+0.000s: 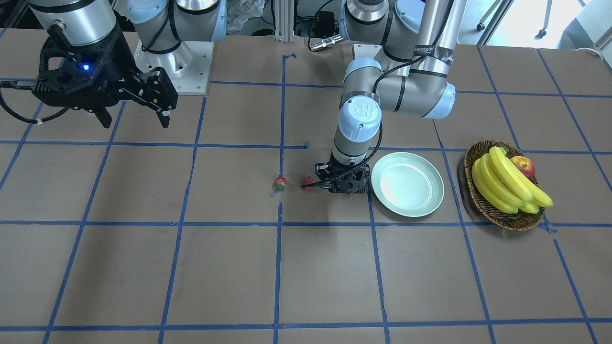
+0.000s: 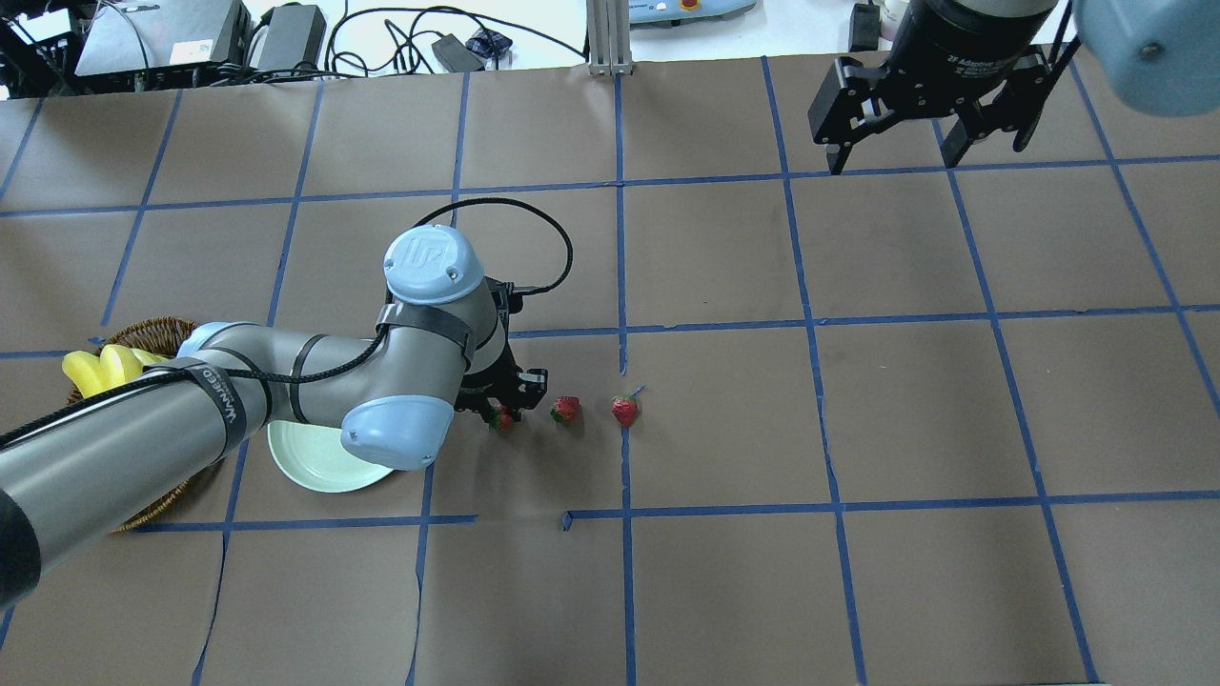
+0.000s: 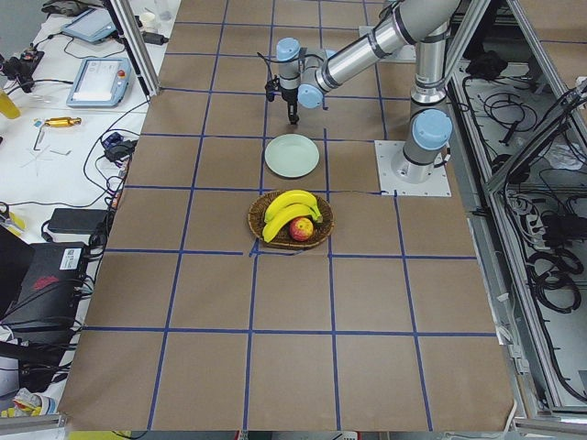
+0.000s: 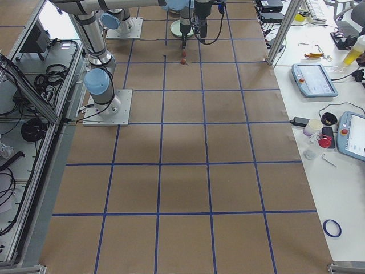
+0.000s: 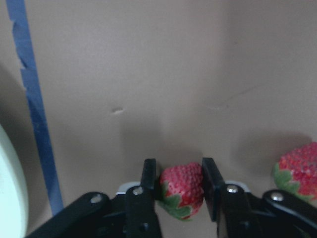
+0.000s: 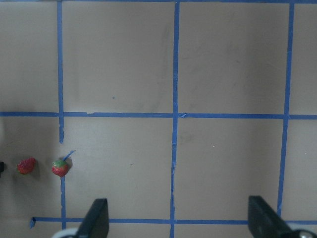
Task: Collect all strawberries into plate
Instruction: 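Reach the left gripper to the strawberry nearest the plate and grasp it, then drop the strawberry onto the plate with the left gripper, then grasp the next strawberry with the left gripper, then carry it onto the plate and open the left gripper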
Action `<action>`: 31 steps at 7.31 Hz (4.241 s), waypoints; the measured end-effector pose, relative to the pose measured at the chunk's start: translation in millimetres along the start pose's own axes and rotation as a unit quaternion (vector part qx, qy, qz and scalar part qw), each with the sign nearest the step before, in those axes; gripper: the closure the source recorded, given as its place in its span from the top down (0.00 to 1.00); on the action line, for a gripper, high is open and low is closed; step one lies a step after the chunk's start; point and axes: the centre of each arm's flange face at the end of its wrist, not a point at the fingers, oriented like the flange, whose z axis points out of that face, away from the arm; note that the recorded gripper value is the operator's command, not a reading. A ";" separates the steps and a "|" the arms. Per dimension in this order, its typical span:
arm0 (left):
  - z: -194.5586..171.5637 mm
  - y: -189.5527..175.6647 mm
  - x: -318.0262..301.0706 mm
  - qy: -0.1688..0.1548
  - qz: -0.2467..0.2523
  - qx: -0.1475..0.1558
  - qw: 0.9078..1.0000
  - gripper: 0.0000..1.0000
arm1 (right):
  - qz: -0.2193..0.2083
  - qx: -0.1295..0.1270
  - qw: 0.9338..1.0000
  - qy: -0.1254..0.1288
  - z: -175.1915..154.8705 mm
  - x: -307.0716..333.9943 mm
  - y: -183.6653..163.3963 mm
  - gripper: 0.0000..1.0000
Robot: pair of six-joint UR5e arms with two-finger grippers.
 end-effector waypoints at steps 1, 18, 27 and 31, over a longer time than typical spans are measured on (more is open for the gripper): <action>-16.0 -7.9 -12.2 -0.027 0.016 0.014 0.999 0.00 | 0.000 0.000 1.000 0.000 -0.1 0.0 0.0 1.00; 10.2 3.2 76.4 0.041 -0.065 0.010 0.997 0.32 | 0.001 -0.002 1.000 0.000 -0.9 0.0 1.0 1.00; -26.8 -30.6 -77.3 -0.066 -0.001 -0.010 0.998 0.09 | 0.001 0.000 1.000 0.000 -2.3 0.0 0.3 1.00; -7.9 -5.7 -116.2 -0.053 0.008 -0.049 0.997 1.00 | 0.002 0.000 1.000 0.000 -2.7 0.0 0.6 1.00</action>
